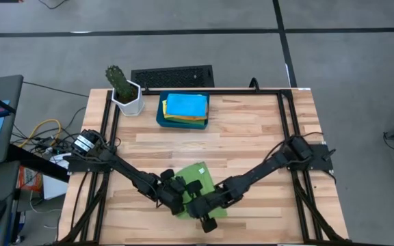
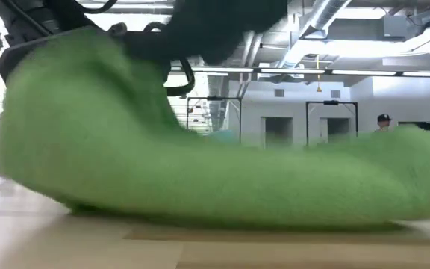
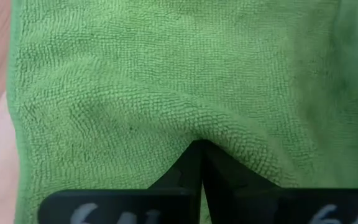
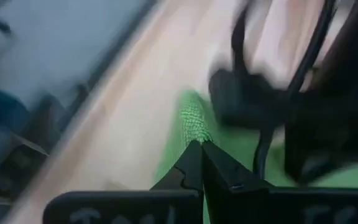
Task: Fold microfiber towels
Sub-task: Fold the green towel
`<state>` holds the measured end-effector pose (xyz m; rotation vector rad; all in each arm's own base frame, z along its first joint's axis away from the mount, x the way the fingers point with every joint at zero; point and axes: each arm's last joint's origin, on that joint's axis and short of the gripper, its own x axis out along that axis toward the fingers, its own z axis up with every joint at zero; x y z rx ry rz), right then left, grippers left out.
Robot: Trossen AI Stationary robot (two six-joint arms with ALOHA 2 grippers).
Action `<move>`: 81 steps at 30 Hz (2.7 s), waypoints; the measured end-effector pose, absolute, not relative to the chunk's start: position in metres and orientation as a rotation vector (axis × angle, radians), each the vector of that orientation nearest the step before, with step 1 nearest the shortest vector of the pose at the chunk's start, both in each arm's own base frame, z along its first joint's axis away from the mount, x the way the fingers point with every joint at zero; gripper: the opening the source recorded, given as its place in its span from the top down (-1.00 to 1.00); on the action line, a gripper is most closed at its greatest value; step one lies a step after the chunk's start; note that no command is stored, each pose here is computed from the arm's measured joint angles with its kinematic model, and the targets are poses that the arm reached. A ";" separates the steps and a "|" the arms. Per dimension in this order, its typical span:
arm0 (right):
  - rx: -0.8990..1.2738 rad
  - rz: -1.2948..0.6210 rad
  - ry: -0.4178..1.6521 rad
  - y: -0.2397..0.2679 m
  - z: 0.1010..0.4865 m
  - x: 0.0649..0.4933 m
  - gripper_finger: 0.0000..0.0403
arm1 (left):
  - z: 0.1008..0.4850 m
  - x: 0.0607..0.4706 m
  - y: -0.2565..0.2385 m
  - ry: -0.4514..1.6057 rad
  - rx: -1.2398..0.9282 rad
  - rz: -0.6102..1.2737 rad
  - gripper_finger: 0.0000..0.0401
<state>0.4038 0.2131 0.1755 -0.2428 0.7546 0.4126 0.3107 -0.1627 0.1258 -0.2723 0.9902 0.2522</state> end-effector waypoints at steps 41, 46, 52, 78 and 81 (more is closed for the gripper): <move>-0.194 0.387 0.669 0.185 0.162 0.432 0.89 | 0.127 0.262 -0.135 0.994 -0.235 0.190 1.00; -0.191 0.405 0.670 0.195 0.162 0.427 0.88 | 0.122 0.266 -0.125 0.970 -0.254 0.118 1.00; -0.183 0.406 0.664 0.199 0.162 0.426 0.87 | 0.118 0.283 -0.121 0.922 -0.303 0.040 1.00; -0.135 0.247 0.581 0.126 0.169 0.458 0.87 | 0.212 0.220 -0.144 0.935 -0.480 0.350 1.00; -0.088 0.200 0.587 0.108 0.169 0.463 0.88 | 0.213 0.217 -0.148 0.918 -0.493 0.357 1.00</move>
